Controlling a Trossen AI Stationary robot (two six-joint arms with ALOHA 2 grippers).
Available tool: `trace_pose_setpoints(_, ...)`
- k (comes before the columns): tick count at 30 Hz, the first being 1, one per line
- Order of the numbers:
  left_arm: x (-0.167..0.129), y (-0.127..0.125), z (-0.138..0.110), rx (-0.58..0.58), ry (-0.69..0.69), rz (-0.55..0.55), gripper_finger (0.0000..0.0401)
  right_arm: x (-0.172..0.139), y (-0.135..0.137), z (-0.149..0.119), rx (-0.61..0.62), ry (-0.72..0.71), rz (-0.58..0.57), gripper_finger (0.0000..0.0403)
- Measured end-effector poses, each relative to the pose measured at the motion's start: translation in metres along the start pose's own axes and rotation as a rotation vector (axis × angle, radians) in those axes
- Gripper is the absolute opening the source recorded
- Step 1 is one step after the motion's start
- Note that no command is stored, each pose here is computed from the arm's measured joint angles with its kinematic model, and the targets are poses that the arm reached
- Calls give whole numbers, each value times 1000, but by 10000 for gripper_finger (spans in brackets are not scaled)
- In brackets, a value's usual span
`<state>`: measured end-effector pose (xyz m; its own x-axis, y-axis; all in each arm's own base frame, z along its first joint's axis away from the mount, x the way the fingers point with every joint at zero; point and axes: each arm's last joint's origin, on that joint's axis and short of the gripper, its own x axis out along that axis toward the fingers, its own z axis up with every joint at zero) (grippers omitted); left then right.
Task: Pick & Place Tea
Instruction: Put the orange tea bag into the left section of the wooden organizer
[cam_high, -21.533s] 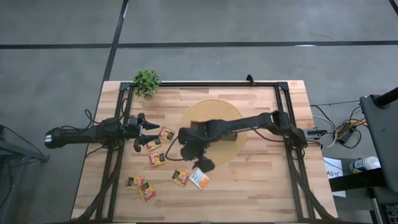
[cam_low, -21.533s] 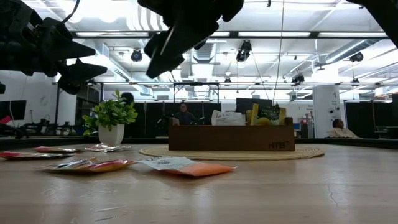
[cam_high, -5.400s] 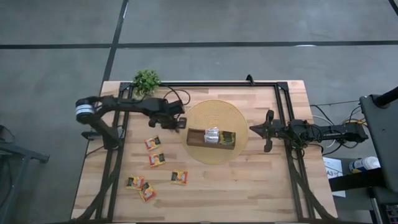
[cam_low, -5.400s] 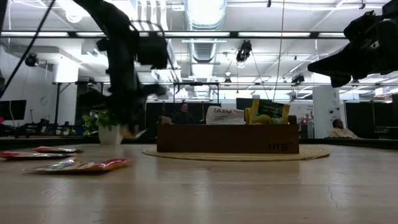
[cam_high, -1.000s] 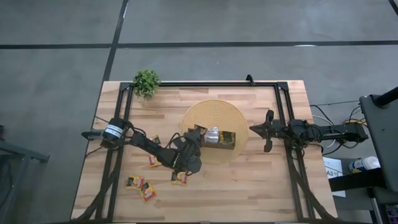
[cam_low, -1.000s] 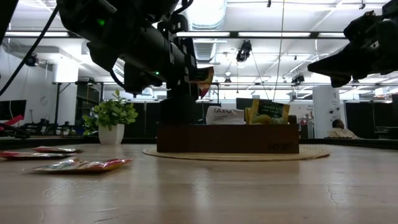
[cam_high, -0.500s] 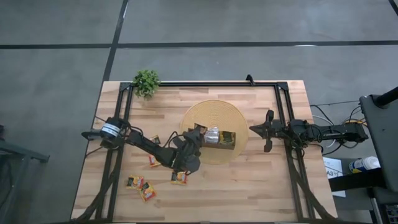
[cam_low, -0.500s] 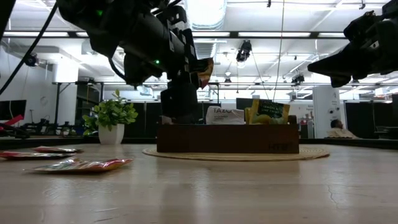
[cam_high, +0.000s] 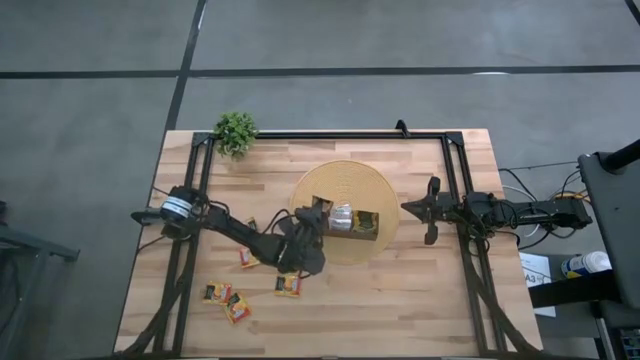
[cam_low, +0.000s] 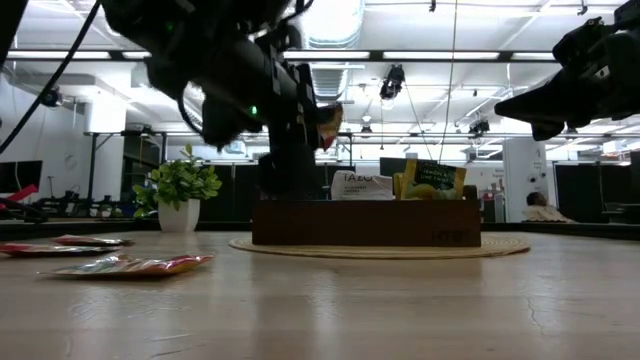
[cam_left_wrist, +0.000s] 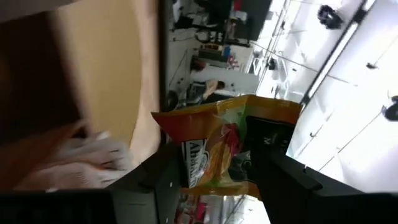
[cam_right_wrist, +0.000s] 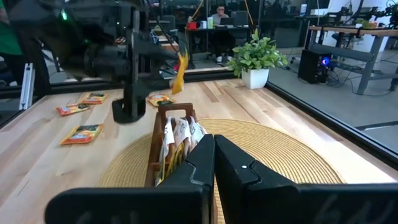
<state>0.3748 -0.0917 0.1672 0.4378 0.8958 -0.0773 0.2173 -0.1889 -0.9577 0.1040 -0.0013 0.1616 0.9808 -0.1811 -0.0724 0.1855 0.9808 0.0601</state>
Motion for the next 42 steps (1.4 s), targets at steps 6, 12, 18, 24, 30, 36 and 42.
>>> trace_pose_setpoints(6,-2,-2,4,94,7,19,184,0,0,0,0,2,-1,8)
trace_pose_setpoints(12,-3,-3,7,94,5,25,184,0,0,0,-1,2,-1,8)
trace_pose_setpoints(18,-2,-12,3,86,11,15,184,0,0,0,-1,2,0,9)
trace_pose_setpoints(24,-4,-4,8,156,59,91,184,0,0,0,-1,2,0,9)
trace_pose_setpoints(30,-4,-5,8,99,44,74,184,0,0,0,-1,2,0,9)
trace_pose_setpoints(36,-3,-4,11,82,26,54,184,0,0,0,-1,2,0,8)
trace_pose_setpoints(42,-5,-1,14,157,69,125,183,0,0,0,-1,2,0,9)
